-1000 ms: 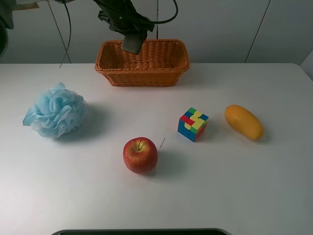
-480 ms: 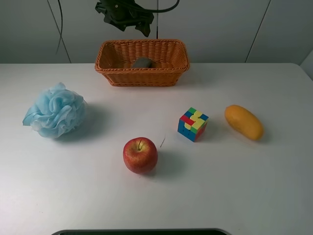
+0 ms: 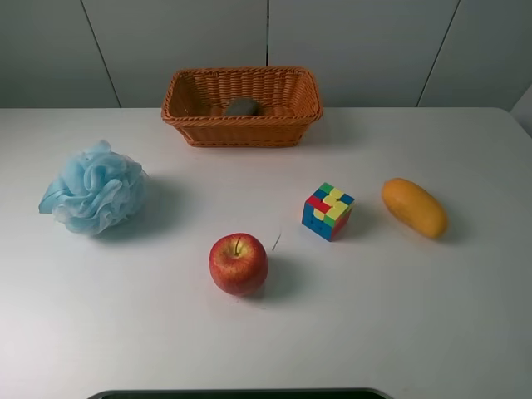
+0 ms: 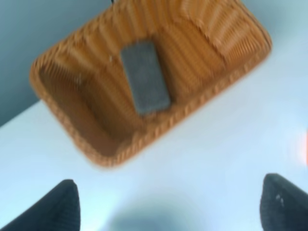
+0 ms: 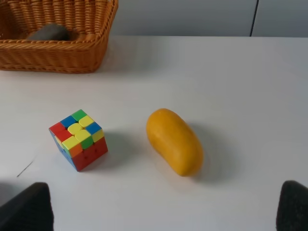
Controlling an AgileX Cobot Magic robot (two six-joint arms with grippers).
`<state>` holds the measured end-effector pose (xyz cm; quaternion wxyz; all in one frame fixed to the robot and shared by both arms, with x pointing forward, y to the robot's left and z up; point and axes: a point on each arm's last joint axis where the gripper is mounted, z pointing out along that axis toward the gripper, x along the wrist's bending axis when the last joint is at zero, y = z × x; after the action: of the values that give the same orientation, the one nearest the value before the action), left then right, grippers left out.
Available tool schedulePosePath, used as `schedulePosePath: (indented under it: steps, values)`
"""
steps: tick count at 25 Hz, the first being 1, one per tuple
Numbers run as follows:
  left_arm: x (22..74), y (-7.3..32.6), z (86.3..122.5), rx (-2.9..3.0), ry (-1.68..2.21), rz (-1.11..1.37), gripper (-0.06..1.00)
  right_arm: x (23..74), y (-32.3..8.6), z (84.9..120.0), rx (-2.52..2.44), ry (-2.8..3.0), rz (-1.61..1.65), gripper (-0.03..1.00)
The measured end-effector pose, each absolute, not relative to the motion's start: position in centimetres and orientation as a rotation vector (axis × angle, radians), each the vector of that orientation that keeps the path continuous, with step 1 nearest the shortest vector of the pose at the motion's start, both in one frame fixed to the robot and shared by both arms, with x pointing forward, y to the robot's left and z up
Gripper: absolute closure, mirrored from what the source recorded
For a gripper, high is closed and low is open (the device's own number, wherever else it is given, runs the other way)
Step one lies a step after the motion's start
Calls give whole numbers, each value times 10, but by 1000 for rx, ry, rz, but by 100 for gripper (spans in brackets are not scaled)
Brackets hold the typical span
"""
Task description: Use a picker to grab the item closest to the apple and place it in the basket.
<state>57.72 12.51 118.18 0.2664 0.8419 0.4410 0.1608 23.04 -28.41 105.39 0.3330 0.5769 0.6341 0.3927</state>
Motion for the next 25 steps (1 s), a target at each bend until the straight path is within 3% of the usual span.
schedulePosePath:
  steps: [5,9,16,25]
  values:
    - [504,163,1204,2264,1181,454,22,230,-284,1054,1507,1656,1026,27]
    - [446,193,1194,2280,1190,447,22,230,-284,1054,1507,1656,1026,27]
    - [358,239,1131,2351,1227,411,22,230,-284,1054,1507,1656,1026,27]
    - [287,275,1072,2183,1143,538,22,230,-284,1054,1507,1656,1026,27]
